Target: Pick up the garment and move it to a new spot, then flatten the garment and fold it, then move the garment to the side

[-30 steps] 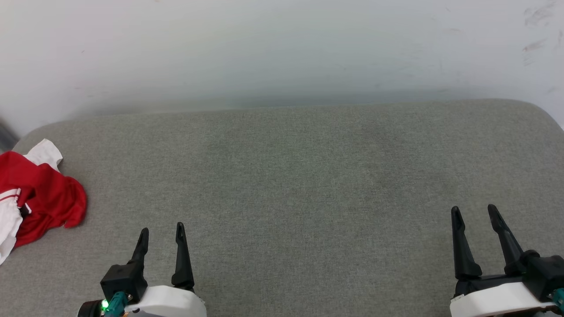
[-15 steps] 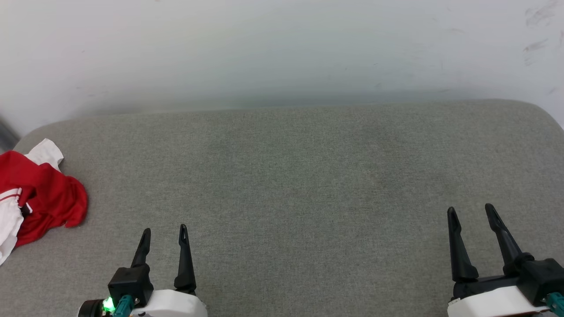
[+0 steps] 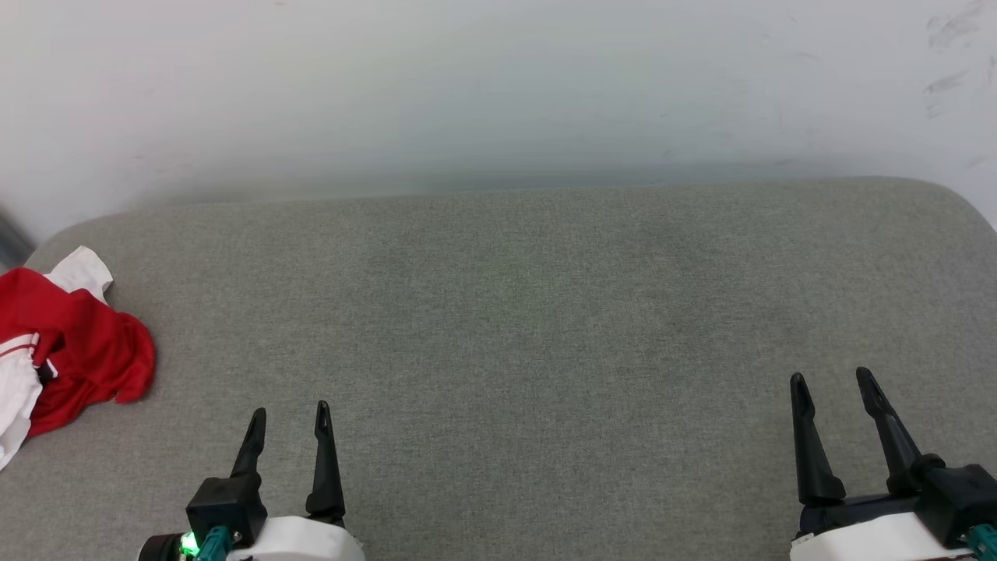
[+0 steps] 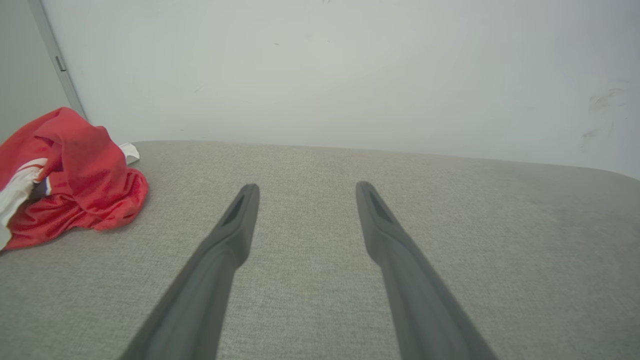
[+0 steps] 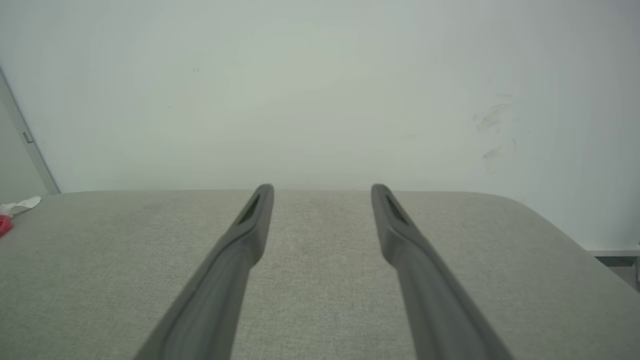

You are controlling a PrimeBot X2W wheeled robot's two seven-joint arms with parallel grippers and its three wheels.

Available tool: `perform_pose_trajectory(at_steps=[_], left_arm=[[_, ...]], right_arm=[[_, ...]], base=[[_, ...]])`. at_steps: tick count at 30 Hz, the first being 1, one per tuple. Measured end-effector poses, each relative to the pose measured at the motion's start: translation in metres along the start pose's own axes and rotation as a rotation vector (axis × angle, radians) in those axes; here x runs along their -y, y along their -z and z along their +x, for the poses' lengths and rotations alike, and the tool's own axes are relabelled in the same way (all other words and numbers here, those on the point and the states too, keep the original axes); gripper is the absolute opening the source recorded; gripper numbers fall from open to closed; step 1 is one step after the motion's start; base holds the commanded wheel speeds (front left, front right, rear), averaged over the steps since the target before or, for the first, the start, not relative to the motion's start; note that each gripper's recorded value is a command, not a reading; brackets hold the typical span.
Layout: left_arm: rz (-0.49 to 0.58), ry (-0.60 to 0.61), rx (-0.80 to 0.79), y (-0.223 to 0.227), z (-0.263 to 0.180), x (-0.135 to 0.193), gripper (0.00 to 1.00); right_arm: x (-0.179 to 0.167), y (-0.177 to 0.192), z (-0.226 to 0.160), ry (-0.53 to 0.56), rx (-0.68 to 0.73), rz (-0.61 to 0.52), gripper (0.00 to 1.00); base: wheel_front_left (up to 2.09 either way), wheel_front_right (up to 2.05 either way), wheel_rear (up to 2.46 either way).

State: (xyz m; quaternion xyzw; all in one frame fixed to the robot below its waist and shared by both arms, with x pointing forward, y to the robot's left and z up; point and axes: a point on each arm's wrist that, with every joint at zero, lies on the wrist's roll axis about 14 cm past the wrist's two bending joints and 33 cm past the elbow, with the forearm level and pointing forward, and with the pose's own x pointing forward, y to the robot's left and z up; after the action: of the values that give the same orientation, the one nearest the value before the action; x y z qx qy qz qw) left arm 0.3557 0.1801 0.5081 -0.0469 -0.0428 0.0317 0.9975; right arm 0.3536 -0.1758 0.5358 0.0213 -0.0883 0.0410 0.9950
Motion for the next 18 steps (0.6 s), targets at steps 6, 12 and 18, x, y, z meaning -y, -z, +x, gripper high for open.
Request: perform_pose_trajectory(at_steps=[6,12,18], left_arm=[[-0.002,-0.005,-0.004,0.0012,-0.0001,-0.002,1.0],[-0.003,-0.006,-0.006,0.0019,0.0001,-0.0024,1.0],[-0.005,-0.009,-0.011,0.0033,-0.0001,-0.0033,1.0]], right_arm=[[-0.0015,0.0044,-0.0012,0.002,-0.011,0.039,1.0],[-0.002,0.0071,-0.002,0.003,-0.02,0.047,1.0],[-0.0014,0.0078,-0.0019,0.004,-0.022,0.048,1.0]], base=[[0.0,0.0,0.0],[0.0,0.0,0.0],[0.0,0.0,0.0]])
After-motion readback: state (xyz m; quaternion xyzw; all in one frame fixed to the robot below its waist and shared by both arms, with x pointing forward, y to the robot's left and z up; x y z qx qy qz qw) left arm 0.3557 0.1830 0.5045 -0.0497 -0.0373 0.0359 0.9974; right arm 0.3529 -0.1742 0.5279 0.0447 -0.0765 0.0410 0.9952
